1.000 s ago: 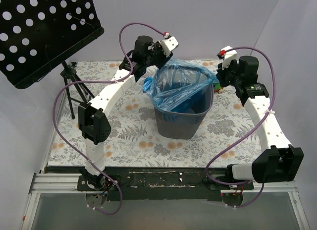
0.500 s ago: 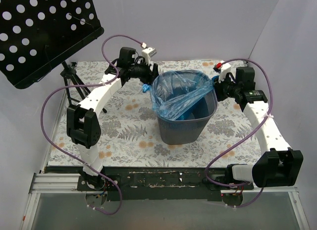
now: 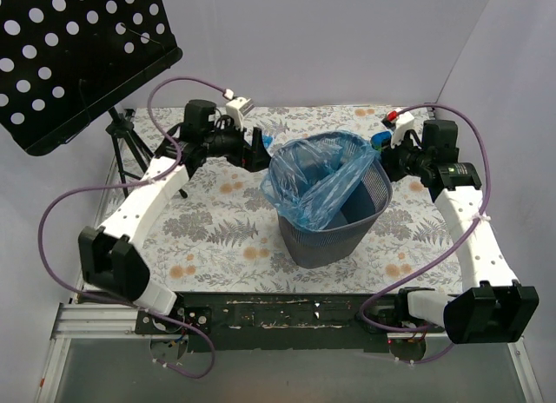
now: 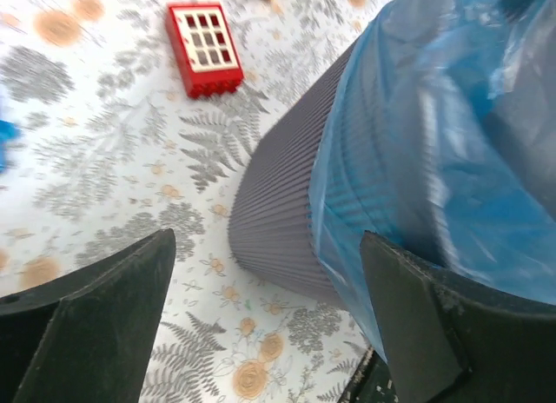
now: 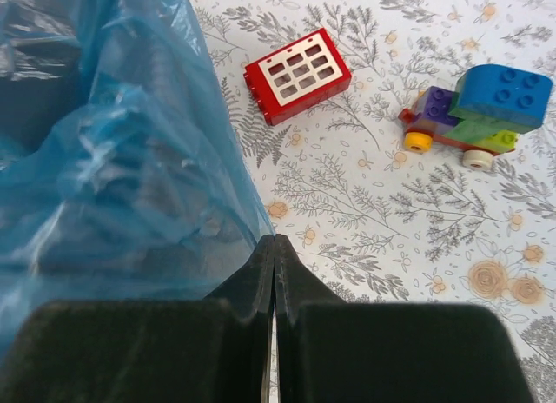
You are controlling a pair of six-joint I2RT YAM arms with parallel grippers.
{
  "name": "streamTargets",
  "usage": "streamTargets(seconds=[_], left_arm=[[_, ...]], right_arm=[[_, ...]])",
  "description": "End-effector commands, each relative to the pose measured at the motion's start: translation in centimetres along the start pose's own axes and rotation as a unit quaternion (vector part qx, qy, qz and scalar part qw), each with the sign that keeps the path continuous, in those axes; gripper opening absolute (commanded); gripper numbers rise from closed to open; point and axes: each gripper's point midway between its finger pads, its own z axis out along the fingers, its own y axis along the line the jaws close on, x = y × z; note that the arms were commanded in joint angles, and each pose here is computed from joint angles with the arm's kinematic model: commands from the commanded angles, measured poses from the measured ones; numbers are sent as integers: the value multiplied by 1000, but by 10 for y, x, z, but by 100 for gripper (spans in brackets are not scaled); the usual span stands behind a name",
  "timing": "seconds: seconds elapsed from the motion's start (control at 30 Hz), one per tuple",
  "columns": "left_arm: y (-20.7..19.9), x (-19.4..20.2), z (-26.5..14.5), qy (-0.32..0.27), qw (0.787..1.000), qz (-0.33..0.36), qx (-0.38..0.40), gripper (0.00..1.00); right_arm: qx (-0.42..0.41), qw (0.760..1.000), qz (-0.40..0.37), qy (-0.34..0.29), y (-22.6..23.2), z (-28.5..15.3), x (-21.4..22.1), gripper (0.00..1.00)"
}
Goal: Put the trash bags into the trash bin
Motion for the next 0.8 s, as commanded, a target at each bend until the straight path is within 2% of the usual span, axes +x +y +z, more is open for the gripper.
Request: streamTargets(seconds=[0.0,0.03,0.1,0.2,0.37,0.5,0.6,0.77], left_arm=[[-13,-26,-54,-65,992,81,-71,93],[-22,-32,-64,-80,990,95,-68,98],[-47,-43,-82,-109,985,124,-42,98],[-77,-46,-98,-119,982,150,3,98],[-121,-28,-101,-80,975,178,106,98],[-167,-27,-90,-61,964,193,171,98],[-198,-26,-68,-43,962,188,191,98],[-203,-38,-44,-31,966,169,191,98]], right_arm=[[21,999,-8,-37,1,-24,-25,1],[20,999,-5,-33,2,-23,-23,4],[32,999,-5,-23,-3,-24,-19,29],[57,998,-30,-14,-12,-38,-25,40],[35,989,-131,-59,1,-85,-53,45],[-15,968,-237,-80,32,-106,-52,47],[-16,959,-269,-86,31,-100,-45,49],[-36,950,-300,-82,22,-82,-46,48]])
